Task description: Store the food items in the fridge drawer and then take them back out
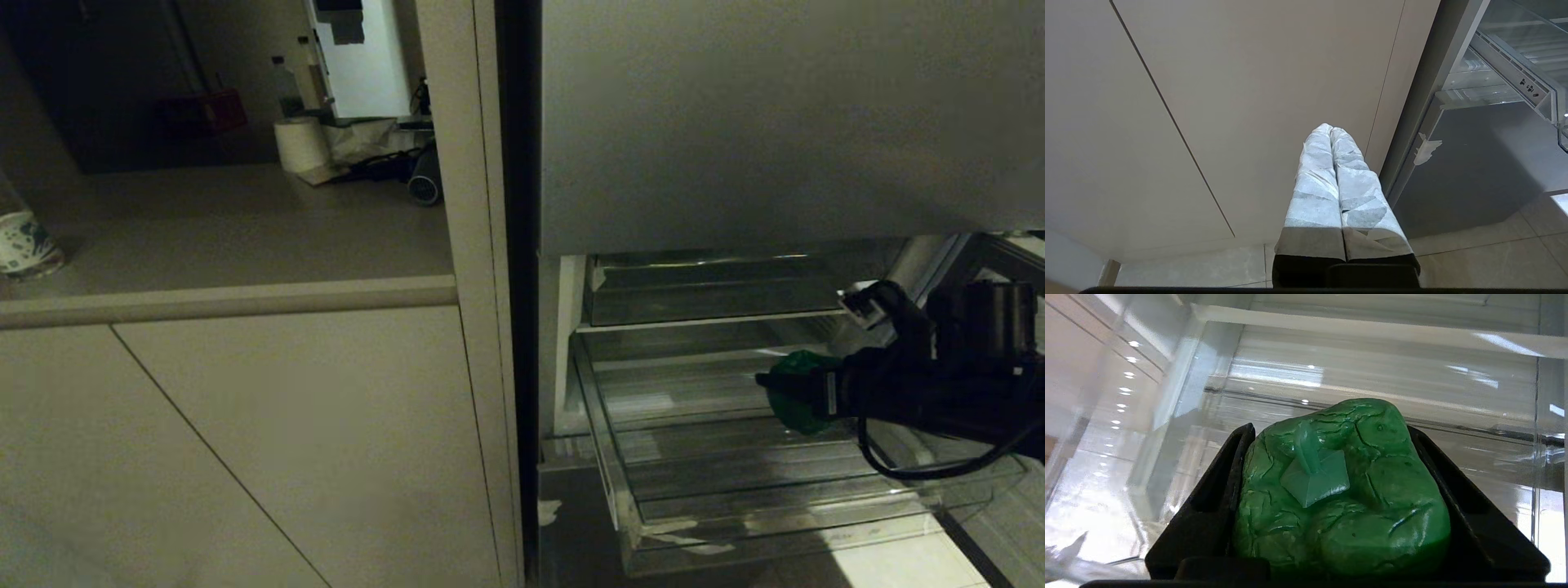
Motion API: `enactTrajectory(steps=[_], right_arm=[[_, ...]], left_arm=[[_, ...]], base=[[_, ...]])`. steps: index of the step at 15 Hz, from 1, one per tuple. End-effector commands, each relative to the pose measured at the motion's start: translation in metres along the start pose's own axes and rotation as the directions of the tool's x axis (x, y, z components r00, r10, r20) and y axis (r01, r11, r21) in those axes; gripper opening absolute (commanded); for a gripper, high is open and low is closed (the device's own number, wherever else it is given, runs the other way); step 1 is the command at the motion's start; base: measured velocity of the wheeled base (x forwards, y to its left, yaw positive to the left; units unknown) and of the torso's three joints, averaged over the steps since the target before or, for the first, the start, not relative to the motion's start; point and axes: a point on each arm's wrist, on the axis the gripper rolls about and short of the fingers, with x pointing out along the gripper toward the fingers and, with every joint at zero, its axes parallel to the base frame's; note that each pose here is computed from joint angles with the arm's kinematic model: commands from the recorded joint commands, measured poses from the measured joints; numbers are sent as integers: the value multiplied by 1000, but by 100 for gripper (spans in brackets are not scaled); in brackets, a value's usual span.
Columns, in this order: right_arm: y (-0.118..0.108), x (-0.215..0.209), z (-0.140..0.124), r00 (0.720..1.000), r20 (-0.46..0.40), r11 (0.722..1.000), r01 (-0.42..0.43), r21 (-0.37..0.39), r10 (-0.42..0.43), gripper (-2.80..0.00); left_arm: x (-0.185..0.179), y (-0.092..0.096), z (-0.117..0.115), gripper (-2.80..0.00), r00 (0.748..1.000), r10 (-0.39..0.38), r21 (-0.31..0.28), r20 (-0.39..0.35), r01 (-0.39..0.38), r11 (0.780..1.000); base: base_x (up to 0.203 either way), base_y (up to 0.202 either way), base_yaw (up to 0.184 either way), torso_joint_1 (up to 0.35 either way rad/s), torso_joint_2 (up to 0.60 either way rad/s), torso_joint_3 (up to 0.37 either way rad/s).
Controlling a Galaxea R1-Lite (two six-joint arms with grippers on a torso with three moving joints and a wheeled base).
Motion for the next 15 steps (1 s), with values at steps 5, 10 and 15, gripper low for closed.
enactTrajectory(steps=[5, 10, 15], right_arm=[[-6, 22, -1, 1000, -26, 1000, 18, 0, -18, -280], [-13, 46, -10, 997, -75, 1000, 27, 13, -26, -280], [-15, 54, -10, 996, -82, 999, 43, 15, -41, 0]], left_arm=[[0, 0, 0, -280, 1000, 0, 0, -2, 0, 1000], [0, 0, 0, -280, 1000, 0, 0, -2, 0, 1000], [0, 0, 0, -280, 1000, 0, 0, -2, 0, 1000]], base=[[0, 0, 0, 0, 0, 0], [0, 0, 0, 0, 0, 0], [0, 0, 0, 0, 0, 0]])
